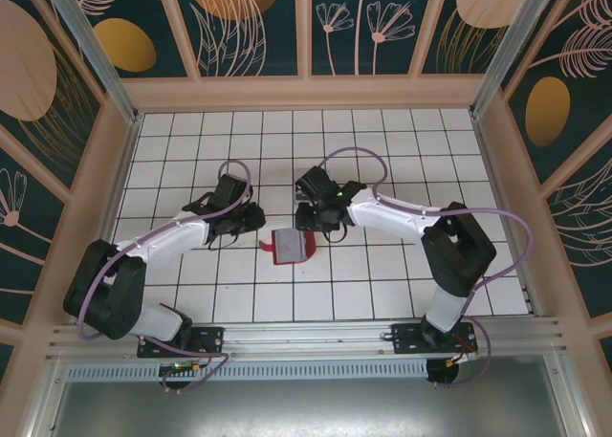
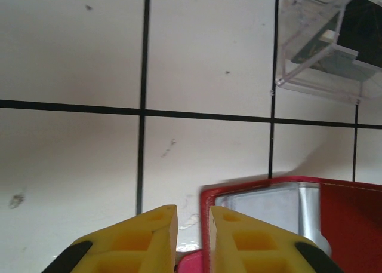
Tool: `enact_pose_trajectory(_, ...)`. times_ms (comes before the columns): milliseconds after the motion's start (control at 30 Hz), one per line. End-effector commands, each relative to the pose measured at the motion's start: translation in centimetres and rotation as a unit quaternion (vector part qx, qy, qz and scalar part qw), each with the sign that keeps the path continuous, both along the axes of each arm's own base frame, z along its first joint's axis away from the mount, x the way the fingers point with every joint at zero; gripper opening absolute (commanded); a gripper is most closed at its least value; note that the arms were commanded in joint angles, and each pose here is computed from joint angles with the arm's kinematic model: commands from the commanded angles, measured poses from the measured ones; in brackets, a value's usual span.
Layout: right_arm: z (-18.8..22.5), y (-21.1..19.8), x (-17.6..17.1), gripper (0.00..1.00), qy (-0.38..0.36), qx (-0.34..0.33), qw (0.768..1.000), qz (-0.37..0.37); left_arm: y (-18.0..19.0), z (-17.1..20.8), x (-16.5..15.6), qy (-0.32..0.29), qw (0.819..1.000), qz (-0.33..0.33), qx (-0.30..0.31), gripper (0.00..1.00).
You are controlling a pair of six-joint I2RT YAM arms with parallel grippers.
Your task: Take the credit cards out of the card holder
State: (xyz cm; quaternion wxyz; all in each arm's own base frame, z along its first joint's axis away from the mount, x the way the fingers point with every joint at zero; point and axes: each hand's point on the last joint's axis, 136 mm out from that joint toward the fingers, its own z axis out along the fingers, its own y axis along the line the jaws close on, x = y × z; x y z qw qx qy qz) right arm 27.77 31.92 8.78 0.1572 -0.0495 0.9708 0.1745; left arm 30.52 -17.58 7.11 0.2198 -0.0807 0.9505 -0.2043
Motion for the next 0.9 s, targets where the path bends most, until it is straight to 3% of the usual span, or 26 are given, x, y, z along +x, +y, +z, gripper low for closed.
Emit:
enact_pose_trajectory(0,0.1,-3.5,1.0,0.36,-0.025,-0.107,0.992,-0.054,0.8,0.6,-0.2,-0.011,1.000,-0.004,0.000,0.24)
enact_pose_trajectory(100,0.2,-5.2,1.5,0.36,-0.038,-0.154,0.985,-0.067,1.1,0.5,-0.3,-0.011,1.000,-0.002,0.002,0.24)
enact_pose_trajectory(200,0.7,-4.8,1.5,0.36,-0.038,-0.145,0.986,-0.066,1.2,0.3,-0.4,-0.008,1.000,-0.002,0.003,0.24)
enact_pose_trajectory(300,1.5,-2.2,1.4,0.36,-0.039,-0.088,0.994,-0.041,1.2,0.3,-0.3,-0.009,1.000,-0.001,0.003,0.24)
enact_pose_trajectory(367,1.9,0.8,0.8,0.36,-0.021,-0.009,1.000,-0.012,1.3,0.3,-0.3,-0.010,1.000,0.001,0.002,0.24)
enact_pose_trajectory(533,1.5,6.1,-0.9,0.36,0.044,0.105,0.993,0.033,1.5,0.1,-0.3,-0.006,1.000,0.006,-0.001,0.24)
enact_pose_trajectory(867,-2.2,9.0,-2.5,0.36,0.102,0.122,0.985,0.060,2.1,0.4,-0.7,-0.011,1.000,0.015,-0.007,0.25)
